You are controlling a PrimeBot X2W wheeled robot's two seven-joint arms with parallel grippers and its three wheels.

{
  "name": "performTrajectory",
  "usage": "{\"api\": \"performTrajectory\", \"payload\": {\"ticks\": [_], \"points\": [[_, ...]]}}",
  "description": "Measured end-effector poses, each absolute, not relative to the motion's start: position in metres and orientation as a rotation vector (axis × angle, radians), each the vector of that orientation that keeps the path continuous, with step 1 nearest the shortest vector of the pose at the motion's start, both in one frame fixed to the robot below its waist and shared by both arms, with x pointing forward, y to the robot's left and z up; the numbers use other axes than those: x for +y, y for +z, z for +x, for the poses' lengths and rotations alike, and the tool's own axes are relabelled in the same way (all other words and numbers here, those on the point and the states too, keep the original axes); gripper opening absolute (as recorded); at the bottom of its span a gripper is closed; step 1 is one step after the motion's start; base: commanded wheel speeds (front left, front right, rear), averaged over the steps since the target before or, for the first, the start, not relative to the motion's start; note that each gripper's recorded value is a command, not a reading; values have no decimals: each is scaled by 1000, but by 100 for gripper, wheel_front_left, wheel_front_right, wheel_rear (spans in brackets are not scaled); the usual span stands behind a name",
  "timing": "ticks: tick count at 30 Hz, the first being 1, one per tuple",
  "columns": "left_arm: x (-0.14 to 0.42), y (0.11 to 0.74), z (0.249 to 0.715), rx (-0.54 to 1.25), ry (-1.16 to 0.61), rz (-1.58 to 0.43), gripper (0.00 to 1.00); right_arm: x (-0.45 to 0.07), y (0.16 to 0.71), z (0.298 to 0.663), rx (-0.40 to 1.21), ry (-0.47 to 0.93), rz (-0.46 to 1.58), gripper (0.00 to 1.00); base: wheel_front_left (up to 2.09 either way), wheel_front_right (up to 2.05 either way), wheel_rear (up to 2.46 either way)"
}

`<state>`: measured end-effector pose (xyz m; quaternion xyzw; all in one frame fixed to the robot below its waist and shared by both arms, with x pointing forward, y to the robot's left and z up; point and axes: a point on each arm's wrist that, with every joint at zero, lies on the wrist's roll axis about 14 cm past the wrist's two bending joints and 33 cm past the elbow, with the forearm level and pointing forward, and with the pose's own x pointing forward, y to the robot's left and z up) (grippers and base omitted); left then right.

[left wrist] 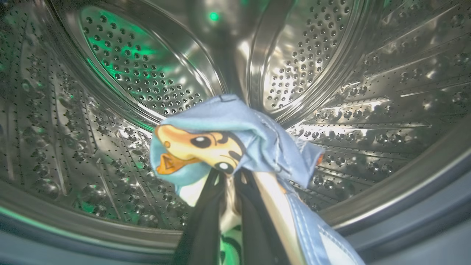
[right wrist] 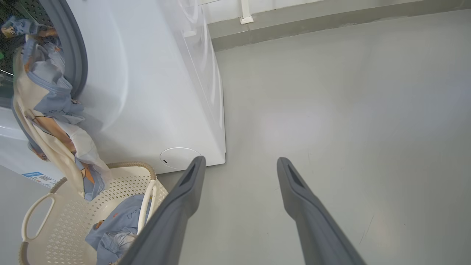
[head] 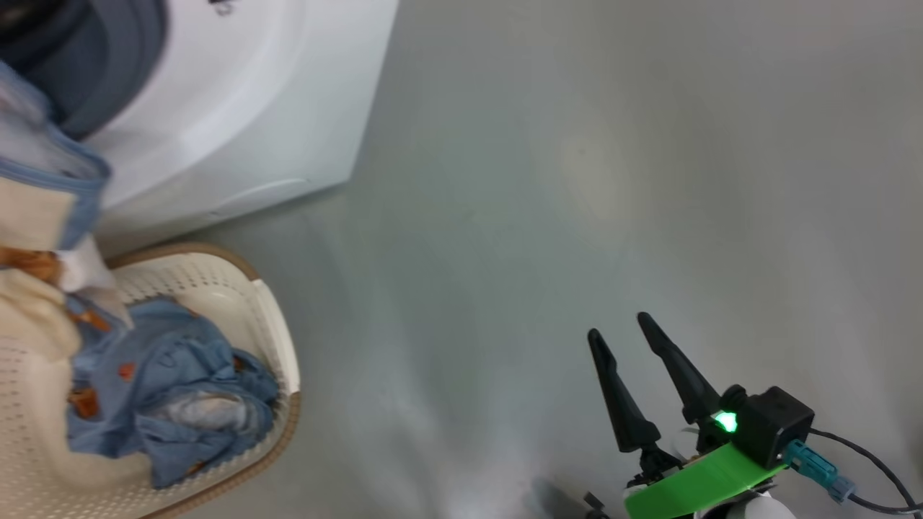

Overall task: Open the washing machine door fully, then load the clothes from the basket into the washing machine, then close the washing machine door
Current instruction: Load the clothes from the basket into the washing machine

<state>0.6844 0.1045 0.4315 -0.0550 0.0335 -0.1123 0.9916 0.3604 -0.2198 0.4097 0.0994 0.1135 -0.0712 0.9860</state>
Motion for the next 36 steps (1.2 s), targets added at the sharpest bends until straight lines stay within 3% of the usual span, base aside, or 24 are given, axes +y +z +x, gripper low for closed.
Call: {"api": "performTrajectory", "payload": {"ticks": [14,21,22,23,24,25,26,36], "points": [[96,440,765,-21,-147,-187,0,-218,380,355,339,-159,176,100,0,0,0],[97,416,776,22,-123,-182,0,-221,372,356,363,-165,166,100,0,0,0],[97,409,774,46,-124,-178,6,-220,371,356,364,-164,167,100,0,0,0],[97,404,773,66,-122,-168,28,-220,371,357,365,-162,168,100,0,0,0],[97,402,772,75,-122,-158,38,-219,370,357,364,-160,170,100,0,0,0],[98,402,770,80,-121,-151,80,-218,371,358,362,-157,174,100,0,0,0],[99,401,769,86,-119,-146,100,-217,371,359,358,-154,179,100,0,0,0],[93,410,746,132,-99,-133,100,-210,378,374,313,-112,192,100,0,0,0]]}}
